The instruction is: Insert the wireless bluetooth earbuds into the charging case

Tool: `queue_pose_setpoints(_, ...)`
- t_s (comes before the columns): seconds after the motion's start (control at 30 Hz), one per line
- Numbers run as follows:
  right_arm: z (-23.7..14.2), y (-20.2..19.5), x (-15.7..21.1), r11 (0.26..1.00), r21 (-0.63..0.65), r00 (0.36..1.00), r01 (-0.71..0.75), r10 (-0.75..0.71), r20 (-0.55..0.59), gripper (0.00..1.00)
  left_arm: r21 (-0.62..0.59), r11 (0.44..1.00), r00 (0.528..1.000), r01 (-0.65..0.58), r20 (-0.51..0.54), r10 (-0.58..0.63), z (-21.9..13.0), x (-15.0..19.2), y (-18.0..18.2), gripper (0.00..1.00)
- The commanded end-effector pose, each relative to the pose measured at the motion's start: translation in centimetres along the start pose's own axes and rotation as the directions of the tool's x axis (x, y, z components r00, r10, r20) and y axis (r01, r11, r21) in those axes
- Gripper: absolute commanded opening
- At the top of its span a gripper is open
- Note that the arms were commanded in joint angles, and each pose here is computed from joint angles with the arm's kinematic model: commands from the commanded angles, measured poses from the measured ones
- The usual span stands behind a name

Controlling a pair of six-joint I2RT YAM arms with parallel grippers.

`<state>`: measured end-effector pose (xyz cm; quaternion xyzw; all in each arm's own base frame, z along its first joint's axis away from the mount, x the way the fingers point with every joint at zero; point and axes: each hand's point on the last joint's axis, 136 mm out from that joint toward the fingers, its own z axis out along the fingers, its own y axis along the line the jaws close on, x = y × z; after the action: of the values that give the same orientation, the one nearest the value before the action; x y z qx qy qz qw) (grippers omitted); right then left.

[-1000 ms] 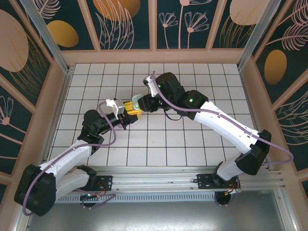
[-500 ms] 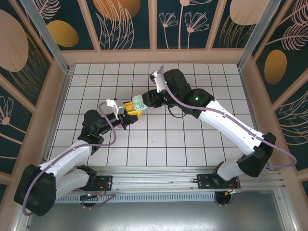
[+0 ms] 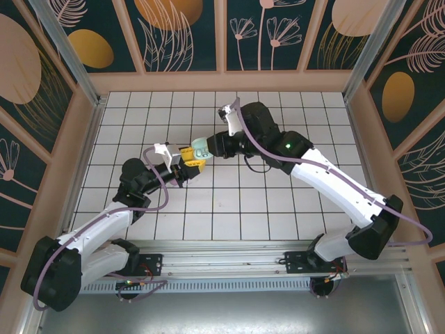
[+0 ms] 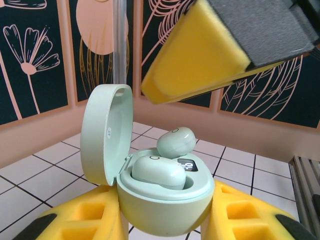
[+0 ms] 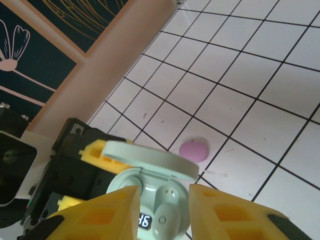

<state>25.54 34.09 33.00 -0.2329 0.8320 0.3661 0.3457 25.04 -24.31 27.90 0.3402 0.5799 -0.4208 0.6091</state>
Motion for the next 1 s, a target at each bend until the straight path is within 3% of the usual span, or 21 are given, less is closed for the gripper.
queue_pose_setpoints(0.0,-1.4,0.5,-0.1,0.999,-0.032,0.999,-0.02,0.021,0.028,0.33,0.021,0.999,0.998,-0.042,0.039,0.041,0.0,-1.5,-0.7,0.0)
queue_pose_setpoints(0.5,0.7,-0.1,2.0,0.999,-0.021,0.996,-0.031,0.029,-0.082,0.34,0.022,0.998,0.998,-0.051,0.04,0.05,-0.1,-1.8,-0.8,0.0)
queue_pose_setpoints(0.97,1.1,-0.4,2.1,1.0,0.0,0.996,-0.009,0.009,-0.094,0.33,0.022,0.998,0.998,-0.054,0.039,0.053,-0.1,-1.9,-0.8,0.0)
